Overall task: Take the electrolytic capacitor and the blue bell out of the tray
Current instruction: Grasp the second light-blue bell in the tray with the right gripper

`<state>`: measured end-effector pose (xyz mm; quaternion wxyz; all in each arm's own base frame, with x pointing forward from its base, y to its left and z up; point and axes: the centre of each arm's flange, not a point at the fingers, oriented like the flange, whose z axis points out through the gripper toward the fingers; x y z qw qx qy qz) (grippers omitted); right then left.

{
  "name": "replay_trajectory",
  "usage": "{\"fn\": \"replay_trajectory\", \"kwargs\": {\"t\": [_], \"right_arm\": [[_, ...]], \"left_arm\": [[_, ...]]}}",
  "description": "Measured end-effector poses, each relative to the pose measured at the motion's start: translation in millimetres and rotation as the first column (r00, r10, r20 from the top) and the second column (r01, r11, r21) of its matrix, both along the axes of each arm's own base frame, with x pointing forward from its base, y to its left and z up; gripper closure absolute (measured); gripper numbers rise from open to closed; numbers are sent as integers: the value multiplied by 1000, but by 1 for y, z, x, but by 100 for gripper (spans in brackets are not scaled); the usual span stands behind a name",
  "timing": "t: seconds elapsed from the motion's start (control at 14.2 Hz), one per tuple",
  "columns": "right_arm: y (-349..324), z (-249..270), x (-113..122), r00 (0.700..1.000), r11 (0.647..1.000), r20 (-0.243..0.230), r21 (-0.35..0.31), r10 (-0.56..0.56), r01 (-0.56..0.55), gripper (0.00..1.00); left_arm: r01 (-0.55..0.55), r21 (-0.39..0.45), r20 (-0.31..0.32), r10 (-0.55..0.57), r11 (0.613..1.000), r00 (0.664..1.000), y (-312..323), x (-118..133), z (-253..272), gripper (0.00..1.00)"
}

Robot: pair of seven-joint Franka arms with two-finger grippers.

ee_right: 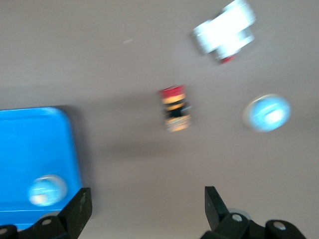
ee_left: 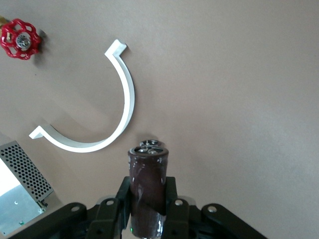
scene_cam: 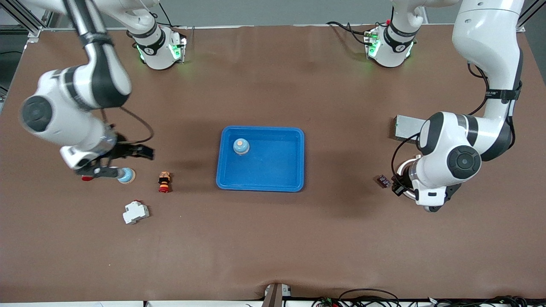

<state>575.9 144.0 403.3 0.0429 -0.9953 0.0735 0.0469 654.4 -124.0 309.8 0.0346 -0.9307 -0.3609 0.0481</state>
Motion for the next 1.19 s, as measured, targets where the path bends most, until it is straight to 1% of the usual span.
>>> {"fn": "replay_trajectory", "kwargs": {"t": [0.14,0.28,0.42,0.63,0.84,0.98,1.19], "right_arm": [[70,-10,-21,998,998,-1,4,-62,62,0],[124,-25,-44,994,994,22,7,-111,111,0],[159,-39,-62,989,990,49,21,-138,137,0],[184,-73,-80,984,987,77,28,-162,161,0],[203,-115,-93,979,985,111,-22,-170,173,0],[215,-137,-100,975,981,131,-46,-179,187,0],[232,-162,-111,972,979,136,-42,-193,201,0]], "left_arm": [[9,-5,-2,-9,1000,1000,-6,-1,-1,70],[14,-6,1,-14,1000,1000,-6,0,0,70],[17,-7,-1,-17,1000,1000,-6,0,-2,70],[14,-5,-21,-14,1000,1000,-4,-1,-15,70],[6,-6,-40,-7,1000,999,1,0,-34,70],[5,-9,-36,-5,1000,999,2,2,-42,70],[5,-12,-31,-5,1000,1000,1,3,-49,70]]}}
